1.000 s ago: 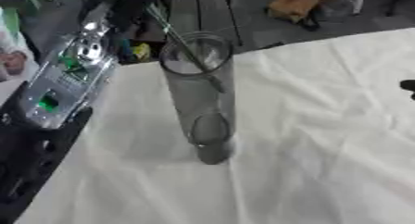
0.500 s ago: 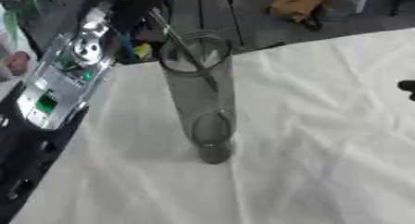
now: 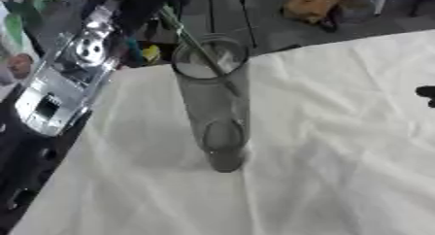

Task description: Arrange flowers into the vase.

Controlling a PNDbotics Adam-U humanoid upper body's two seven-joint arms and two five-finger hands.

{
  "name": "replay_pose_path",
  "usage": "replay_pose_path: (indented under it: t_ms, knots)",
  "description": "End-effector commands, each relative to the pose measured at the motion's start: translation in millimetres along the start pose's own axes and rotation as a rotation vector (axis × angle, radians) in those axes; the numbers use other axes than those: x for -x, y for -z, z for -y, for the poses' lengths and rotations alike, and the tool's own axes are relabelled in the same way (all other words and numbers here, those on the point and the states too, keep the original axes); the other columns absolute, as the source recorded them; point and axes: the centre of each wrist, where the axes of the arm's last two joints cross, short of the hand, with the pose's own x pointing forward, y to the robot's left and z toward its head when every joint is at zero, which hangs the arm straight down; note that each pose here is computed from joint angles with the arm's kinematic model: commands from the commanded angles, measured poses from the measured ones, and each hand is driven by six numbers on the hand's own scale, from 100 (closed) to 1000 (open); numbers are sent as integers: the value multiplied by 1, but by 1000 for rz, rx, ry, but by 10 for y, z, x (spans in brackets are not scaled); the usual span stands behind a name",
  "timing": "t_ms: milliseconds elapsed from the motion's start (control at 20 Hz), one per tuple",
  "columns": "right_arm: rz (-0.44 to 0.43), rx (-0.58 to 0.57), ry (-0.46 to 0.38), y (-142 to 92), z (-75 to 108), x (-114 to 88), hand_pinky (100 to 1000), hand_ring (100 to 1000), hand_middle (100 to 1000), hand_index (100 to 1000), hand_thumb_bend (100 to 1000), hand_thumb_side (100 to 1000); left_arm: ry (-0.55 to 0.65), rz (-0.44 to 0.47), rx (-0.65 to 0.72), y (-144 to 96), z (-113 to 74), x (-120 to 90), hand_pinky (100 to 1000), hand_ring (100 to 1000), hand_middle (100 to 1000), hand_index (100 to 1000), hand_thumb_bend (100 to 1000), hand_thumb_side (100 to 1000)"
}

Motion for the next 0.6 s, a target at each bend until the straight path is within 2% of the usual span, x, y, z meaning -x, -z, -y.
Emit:
replay_pose_path:
  t_ms: [50,100,500,600]
  knots:
    - [24,-4,-5,39,6,-64,873,704,481,850,100,809,19,45,-15,0,-128,-137,165,370,406,510,100,877]
    - [22,-5,-5,37,7,-63,874,704,481,850,100,807,28,48,-13,1,-128,-149,190,404,419,512,100,874]
    - [17,-7,-2,37,5,-63,874,705,482,851,100,802,124,67,23,13,-77,-177,343,507,480,525,100,859]
    - [17,-8,-1,37,4,-63,874,705,482,851,100,802,145,70,30,15,-67,-175,357,515,488,530,100,857]
